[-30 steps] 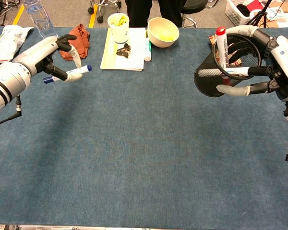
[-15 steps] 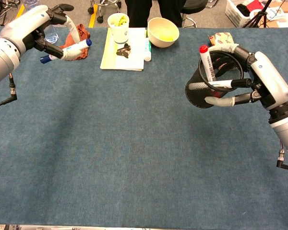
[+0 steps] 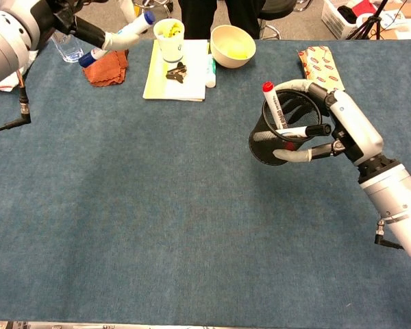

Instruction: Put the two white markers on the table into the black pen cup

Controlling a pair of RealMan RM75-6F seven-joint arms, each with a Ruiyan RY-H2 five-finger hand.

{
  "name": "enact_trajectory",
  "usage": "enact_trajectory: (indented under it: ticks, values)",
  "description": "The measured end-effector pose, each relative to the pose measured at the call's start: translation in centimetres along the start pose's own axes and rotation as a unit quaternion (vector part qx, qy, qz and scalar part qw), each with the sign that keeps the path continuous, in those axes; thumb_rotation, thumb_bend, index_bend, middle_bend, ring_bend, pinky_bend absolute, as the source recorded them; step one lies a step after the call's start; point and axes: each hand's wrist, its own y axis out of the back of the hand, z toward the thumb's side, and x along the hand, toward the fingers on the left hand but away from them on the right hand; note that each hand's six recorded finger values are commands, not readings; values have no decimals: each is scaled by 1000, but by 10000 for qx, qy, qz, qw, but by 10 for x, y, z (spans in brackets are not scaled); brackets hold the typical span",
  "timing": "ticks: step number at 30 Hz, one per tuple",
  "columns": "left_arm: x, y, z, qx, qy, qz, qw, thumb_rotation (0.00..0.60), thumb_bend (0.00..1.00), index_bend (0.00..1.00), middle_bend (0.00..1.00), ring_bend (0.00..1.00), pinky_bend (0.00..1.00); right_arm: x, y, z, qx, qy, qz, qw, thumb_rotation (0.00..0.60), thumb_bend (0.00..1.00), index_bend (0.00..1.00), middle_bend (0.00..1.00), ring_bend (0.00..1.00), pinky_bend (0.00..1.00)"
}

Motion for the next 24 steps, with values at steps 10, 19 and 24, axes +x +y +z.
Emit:
enact_trajectory:
  ticks: [10, 19, 24]
  values:
    - [-4, -15, 35, -641, -290, -482, 9964, 600, 272, 646, 0, 0, 0, -12, -18, -8, -136, -101, 21, 9999, 600, 0, 454, 527, 435, 416]
    - [-3, -32, 65, -1129, -619, -894, 9876, 600, 272, 649, 0, 0, 0, -21, -38, -11, -252, -109, 61, 9996, 600, 0, 454, 527, 435, 416]
    - [-2, -41, 73, -1377, -706, -1052, 9823, 600, 273, 651, 0, 0, 0, -26, -45, -10, -263, -57, 60, 9996, 600, 0, 454, 527, 435, 416]
